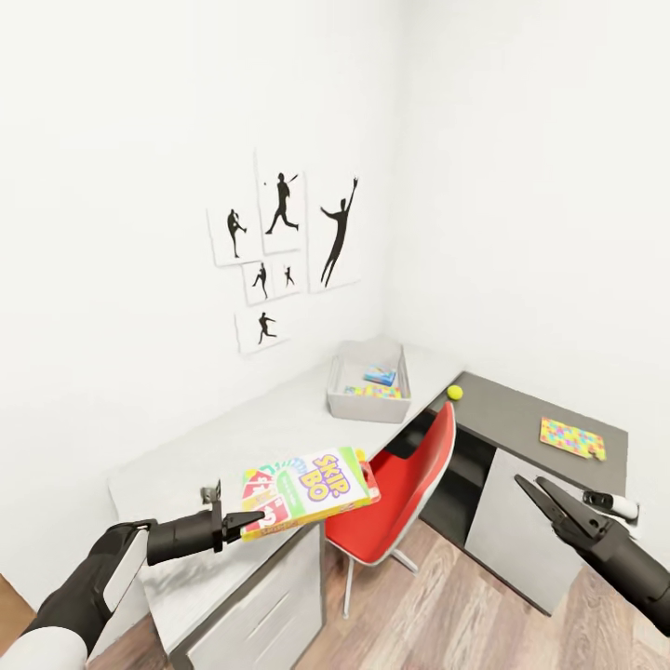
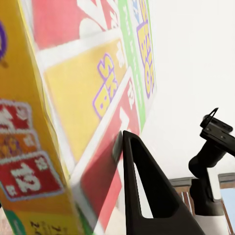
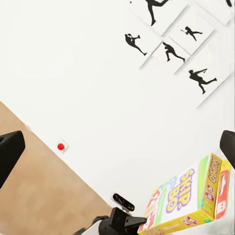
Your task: Put all the toys in the child's room - the three board games (two on the bed and one on the table), the two jigsaw puzzles on the table, and the tennis ball on the table - inside the toy box on the table in the child's room.
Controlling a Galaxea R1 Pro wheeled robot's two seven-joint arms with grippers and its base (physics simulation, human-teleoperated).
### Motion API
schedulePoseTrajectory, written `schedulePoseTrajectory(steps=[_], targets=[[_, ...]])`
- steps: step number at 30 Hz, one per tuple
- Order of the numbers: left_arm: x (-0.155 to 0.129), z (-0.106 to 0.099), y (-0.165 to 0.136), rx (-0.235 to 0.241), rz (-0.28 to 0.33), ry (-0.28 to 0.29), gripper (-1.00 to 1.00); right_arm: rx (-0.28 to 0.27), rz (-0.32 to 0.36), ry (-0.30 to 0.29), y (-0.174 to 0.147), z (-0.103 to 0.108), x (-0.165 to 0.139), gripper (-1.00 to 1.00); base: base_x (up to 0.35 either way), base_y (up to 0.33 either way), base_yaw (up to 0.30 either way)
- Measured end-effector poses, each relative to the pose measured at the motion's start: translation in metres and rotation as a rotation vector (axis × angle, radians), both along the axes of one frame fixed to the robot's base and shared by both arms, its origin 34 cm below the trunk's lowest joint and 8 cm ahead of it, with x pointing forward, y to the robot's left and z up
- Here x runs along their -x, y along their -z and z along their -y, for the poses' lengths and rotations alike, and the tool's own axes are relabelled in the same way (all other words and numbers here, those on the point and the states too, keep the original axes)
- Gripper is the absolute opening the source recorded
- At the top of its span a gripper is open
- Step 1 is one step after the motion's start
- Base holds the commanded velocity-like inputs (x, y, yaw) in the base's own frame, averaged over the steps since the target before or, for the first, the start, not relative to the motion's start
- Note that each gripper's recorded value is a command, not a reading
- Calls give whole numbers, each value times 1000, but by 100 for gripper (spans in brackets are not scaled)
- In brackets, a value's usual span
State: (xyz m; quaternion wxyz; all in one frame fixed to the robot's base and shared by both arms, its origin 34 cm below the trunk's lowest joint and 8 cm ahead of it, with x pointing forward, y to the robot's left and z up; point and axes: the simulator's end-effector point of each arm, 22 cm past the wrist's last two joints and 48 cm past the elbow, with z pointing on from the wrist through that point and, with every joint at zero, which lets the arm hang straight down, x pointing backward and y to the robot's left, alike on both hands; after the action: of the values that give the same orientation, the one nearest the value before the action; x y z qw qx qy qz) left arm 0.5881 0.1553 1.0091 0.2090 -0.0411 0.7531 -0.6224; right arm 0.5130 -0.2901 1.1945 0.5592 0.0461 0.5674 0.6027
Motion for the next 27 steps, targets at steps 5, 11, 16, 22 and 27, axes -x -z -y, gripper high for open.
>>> schedulePoseTrajectory(steps=[5,11,16,22,27], targets=[[-1,0,0,-3,7,-2,-100,6,-6,5,3,-1,-1,100,112,-287,-18],[-1,0,1,-4,8,-2,-100,9,-15,11,5,-2,-3,100,135,-252,-2],[-1,0,0,-2,7,-3,-100,9,-17,14,6,-1,-3,100,122,-124,0],[-1,0,0,-3,7,-2,-100,11,-22,18,7,-1,-4,100,113,-19,0],[-1,0,0,-2,7,-2,-100,11,-25,20,7,-1,-5,100,111,-2,0]])
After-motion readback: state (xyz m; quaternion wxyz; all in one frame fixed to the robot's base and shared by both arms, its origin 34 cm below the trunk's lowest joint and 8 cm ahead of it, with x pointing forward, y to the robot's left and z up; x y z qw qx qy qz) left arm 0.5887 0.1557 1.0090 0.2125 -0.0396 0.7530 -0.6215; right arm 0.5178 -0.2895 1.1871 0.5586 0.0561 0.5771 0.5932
